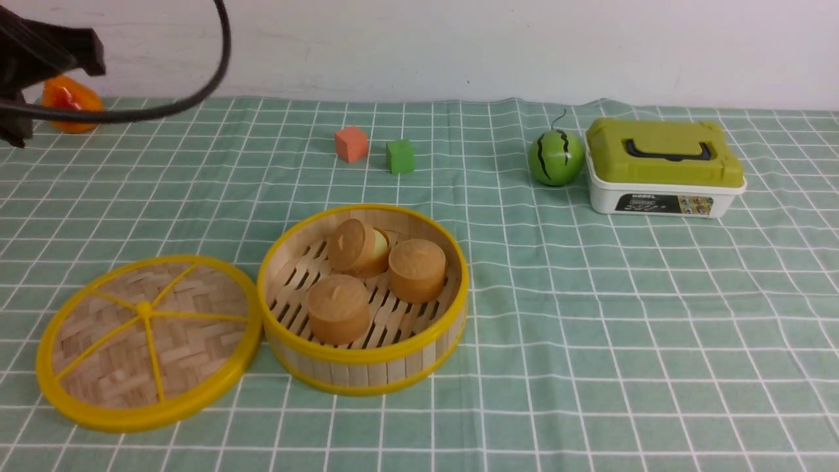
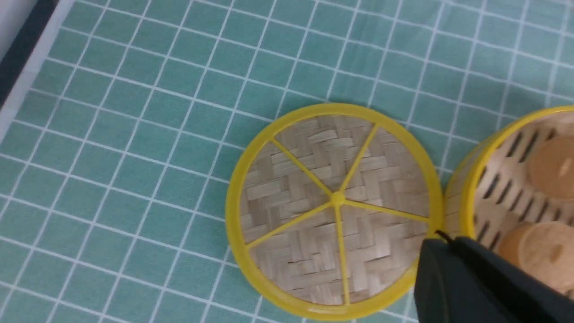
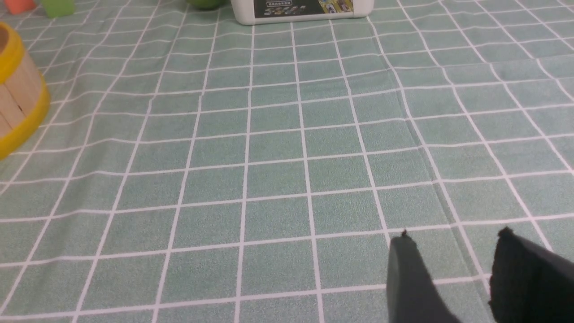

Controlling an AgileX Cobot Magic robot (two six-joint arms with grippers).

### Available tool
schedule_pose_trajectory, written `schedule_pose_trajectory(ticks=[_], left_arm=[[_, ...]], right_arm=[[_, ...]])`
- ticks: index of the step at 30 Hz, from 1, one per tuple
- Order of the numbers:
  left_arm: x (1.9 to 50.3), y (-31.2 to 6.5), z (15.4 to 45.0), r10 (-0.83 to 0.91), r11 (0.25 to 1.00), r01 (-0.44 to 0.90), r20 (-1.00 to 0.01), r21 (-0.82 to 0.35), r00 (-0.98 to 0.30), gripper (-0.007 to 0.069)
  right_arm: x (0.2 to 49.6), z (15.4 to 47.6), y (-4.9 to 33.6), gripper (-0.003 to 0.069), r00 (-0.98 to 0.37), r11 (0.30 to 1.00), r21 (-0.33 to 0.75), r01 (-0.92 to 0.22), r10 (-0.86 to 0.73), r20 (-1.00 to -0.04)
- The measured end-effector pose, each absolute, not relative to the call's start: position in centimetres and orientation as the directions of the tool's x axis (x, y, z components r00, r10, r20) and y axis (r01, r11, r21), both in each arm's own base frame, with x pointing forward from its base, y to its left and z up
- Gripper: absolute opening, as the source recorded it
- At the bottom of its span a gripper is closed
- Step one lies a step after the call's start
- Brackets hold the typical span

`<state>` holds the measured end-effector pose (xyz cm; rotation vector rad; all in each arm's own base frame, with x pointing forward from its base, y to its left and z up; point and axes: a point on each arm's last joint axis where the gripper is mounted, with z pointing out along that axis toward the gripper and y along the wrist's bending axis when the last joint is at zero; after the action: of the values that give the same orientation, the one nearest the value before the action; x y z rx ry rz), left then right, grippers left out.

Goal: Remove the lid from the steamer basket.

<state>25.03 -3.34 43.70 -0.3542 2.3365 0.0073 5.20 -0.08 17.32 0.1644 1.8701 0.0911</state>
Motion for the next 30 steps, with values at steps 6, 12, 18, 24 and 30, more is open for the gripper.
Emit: schedule_pose_trajectory(ticks=[6,12,18,24,30], left_arm=[[20.8,-4.1,43.3,-0.281,0.953,-0.056,-0.801,-0.298,-0.528,-0.0013],[17.1,-4.0,38.2,-0.282,0.937,0.02,-0.792,-0.347,-0.541,-0.0013],[9.8,-2.5,38.4,-0.309,0.921,0.096,-0.857,-0.378,-0.413,-0.0013],[3.6,-1.2,38.2,-0.359,0.897,0.187,-0.906,-0.401,-0.222,-0.0013],[4.1,-1.1,35.4,-0.36,0.901,0.203,-0.923,-0.382,-0.138,-0.0013]], right_arm=[[5.2,17.3,-0.1,0.0241,-0.294,0.987,0.146,0.067,0.16,-0.942],[5.2,17.3,-0.1,0.0241,-0.294,0.987,0.146,0.067,0.16,-0.942],[5.2,17.3,-0.1,0.0241,-0.294,0.987,0.146,0.067,0.16,-0.942],[5.2,17.3,-0.1,0.0241,-0.294,0.987,0.146,0.067,0.16,-0.942],[5.2,17.3,-0.1,0.0241,-0.294,0.987,0.146,0.067,0.16,-0.942]])
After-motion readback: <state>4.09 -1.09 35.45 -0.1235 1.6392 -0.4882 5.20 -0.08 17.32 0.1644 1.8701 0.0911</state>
